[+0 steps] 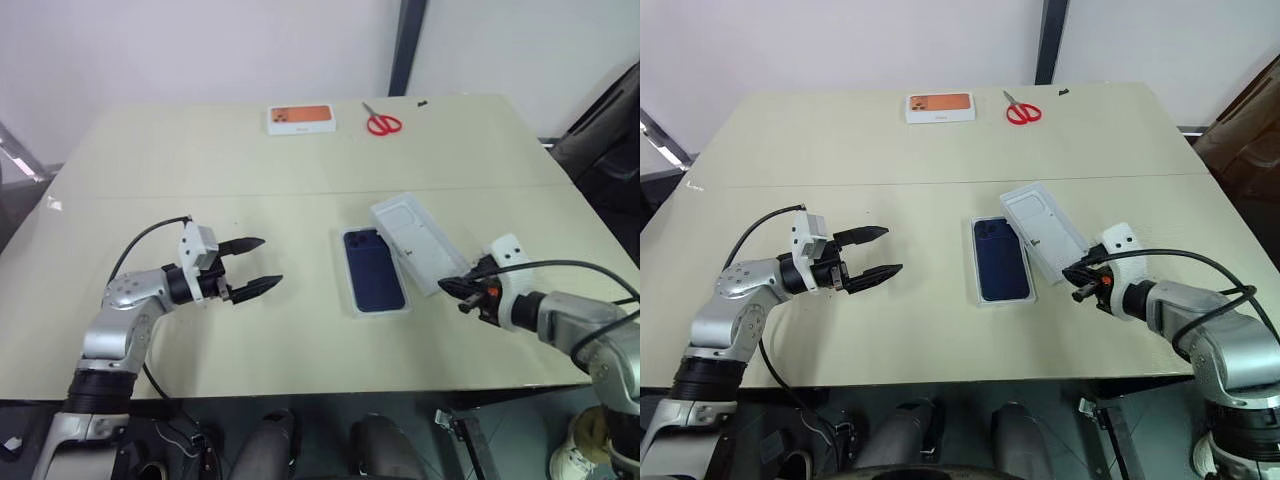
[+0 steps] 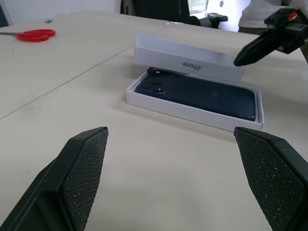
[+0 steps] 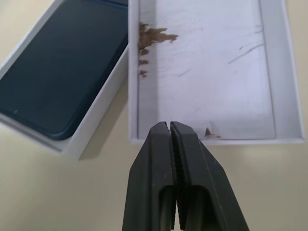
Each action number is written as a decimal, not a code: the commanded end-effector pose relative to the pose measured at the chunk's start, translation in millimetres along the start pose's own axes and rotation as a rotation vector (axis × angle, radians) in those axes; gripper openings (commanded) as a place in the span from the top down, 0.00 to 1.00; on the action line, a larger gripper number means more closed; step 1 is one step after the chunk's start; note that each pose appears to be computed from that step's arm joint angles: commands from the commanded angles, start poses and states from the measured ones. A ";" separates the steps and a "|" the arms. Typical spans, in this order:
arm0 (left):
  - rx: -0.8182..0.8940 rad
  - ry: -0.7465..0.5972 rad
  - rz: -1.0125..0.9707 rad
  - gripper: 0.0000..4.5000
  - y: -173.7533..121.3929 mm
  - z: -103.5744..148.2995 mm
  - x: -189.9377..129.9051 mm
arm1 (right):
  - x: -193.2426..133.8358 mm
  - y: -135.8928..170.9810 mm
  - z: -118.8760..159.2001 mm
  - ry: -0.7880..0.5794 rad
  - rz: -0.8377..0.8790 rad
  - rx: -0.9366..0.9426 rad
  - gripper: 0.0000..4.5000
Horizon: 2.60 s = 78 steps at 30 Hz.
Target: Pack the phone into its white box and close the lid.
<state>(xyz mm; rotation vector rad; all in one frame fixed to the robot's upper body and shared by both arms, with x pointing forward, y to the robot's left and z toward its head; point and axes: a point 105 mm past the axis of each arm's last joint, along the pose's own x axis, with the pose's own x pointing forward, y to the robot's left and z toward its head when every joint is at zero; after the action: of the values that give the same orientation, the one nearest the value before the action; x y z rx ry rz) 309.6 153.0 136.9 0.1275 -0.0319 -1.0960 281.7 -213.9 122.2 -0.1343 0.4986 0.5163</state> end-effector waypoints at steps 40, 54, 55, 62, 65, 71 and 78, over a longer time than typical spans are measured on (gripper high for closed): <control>0.035 -0.058 0.028 0.02 -16.3 6.2 14.2 | 43.6 -2.7 32.9 0.363 0.161 -0.076 0.01; 0.027 -0.060 0.024 0.02 -14.6 4.4 18.4 | 21.9 -26.6 36.7 0.329 0.080 -0.061 0.01; 0.027 -0.060 0.022 0.02 -14.4 4.2 19.0 | 21.6 -24.3 38.3 0.322 0.089 -0.069 0.01; 0.029 -0.057 0.010 0.02 -14.2 3.8 21.2 | 20.6 -6.6 55.9 0.248 0.154 -0.069 0.01; 0.028 -0.056 0.008 0.02 -15.2 3.5 21.7 | 17.1 -16.1 47.7 0.254 0.135 -0.382 0.01; 0.030 -0.052 0.011 0.02 -14.7 3.1 21.2 | 6.0 -33.7 34.1 0.313 0.210 -0.673 0.01; 0.031 -0.051 0.011 0.02 -14.7 2.9 21.7 | 14.0 -35.7 33.4 0.295 0.288 -0.835 0.01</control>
<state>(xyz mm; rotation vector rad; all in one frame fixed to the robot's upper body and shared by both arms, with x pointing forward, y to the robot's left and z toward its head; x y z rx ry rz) 306.7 127.7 129.5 0.1113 -0.0590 -1.0851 320.5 -235.0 134.9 -0.9105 0.6114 0.9541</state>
